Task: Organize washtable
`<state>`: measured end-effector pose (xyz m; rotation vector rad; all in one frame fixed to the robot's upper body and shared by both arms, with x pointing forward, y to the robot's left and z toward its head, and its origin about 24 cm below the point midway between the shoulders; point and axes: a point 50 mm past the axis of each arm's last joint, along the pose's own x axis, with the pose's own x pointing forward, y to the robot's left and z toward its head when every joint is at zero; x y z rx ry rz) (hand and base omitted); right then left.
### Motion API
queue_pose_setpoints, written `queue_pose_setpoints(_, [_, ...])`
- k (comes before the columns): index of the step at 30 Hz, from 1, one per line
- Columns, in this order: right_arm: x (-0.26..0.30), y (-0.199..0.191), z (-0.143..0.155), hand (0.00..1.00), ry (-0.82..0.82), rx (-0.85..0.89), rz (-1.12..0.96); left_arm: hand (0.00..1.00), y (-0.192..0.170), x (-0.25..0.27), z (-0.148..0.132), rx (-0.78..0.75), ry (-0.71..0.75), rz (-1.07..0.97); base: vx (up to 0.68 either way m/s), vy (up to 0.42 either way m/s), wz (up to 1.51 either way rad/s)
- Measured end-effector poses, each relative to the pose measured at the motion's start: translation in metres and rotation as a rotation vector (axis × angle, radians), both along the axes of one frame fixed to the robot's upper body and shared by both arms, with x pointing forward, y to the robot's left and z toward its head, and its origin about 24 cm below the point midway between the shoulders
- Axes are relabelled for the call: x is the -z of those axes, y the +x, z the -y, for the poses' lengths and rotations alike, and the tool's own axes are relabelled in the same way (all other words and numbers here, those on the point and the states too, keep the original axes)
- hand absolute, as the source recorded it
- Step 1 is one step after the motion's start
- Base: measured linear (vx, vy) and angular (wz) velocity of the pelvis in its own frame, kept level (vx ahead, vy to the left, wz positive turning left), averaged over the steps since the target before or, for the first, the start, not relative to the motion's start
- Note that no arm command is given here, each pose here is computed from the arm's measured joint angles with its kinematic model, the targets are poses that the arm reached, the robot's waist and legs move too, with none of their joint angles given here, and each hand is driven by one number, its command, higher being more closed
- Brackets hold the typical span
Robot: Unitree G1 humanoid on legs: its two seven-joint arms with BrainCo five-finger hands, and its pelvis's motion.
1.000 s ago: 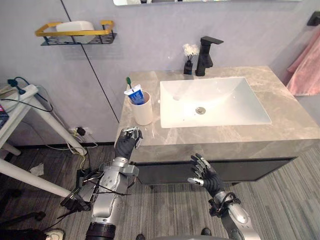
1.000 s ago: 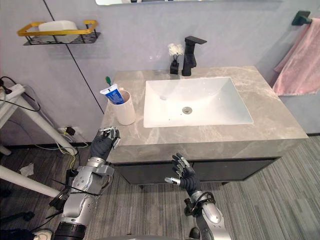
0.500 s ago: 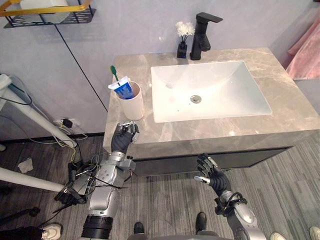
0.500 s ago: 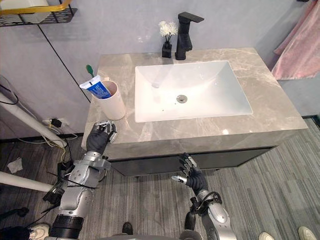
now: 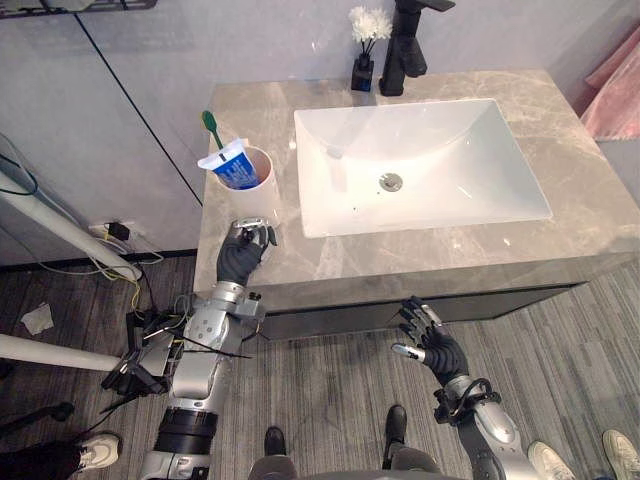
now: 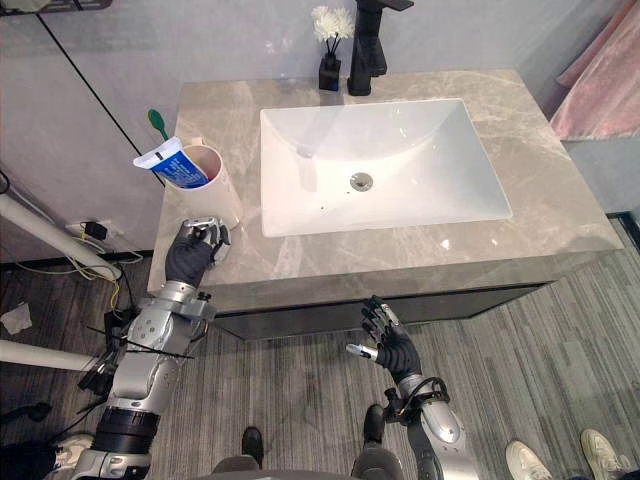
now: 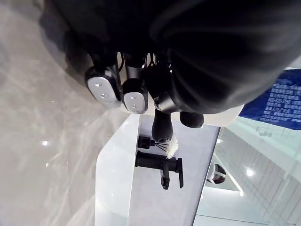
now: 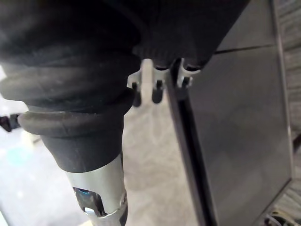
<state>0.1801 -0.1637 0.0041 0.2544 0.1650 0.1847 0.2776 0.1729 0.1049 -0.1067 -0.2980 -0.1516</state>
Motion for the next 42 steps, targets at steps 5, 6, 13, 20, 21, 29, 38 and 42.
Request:
queue_pose_setpoints(5, [0.0,0.0,0.004,0.0,-0.016,0.003,-0.001,1.0,0.01,-0.017,-0.006,-0.004,0.051,0.063,0.0,-0.008,-0.02])
queue_pose_setpoints(6, [0.0,0.0,0.005,0.0,-0.018,0.002,-0.001,1.0,0.012,-0.019,-0.007,-0.005,0.057,0.068,-0.01,-0.019,-0.04])
queue_pose_setpoints(13, [-0.005,0.001,0.004,0.0,0.026,0.006,0.022,1.0,0.022,-0.034,-0.011,-0.011,0.094,0.11,-0.02,-0.011,-0.03])
queue_pose_setpoints(20, [-0.006,0.001,0.003,0.0,0.032,0.002,0.024,1.0,0.03,-0.047,-0.017,-0.044,0.139,0.136,-0.07,-0.022,-0.05])
queue_pose_setpoints(21, [-0.005,0.001,0.004,0.0,0.03,0.002,0.023,1.0,0.03,-0.048,-0.017,-0.042,0.147,0.137,-0.03,-0.023,-0.04])
queue_pose_setpoints(29, [-0.006,0.002,0.002,0.0,0.035,-0.006,0.029,1.0,0.05,-0.083,-0.015,-0.023,0.192,0.207,-0.06,-0.028,-0.02])
queue_pose_setpoints(38, [-0.003,-0.005,-0.004,0.0,0.067,-0.021,0.019,1.0,0.076,-0.145,-0.026,-0.092,0.275,0.302,0.03,-0.008,-0.05])
queue_pose_setpoints(42, [-0.004,-0.005,-0.009,0.0,0.08,-0.049,0.029,1.0,0.087,-0.156,-0.025,-0.101,0.325,0.29,0.02,0.006,0.08])
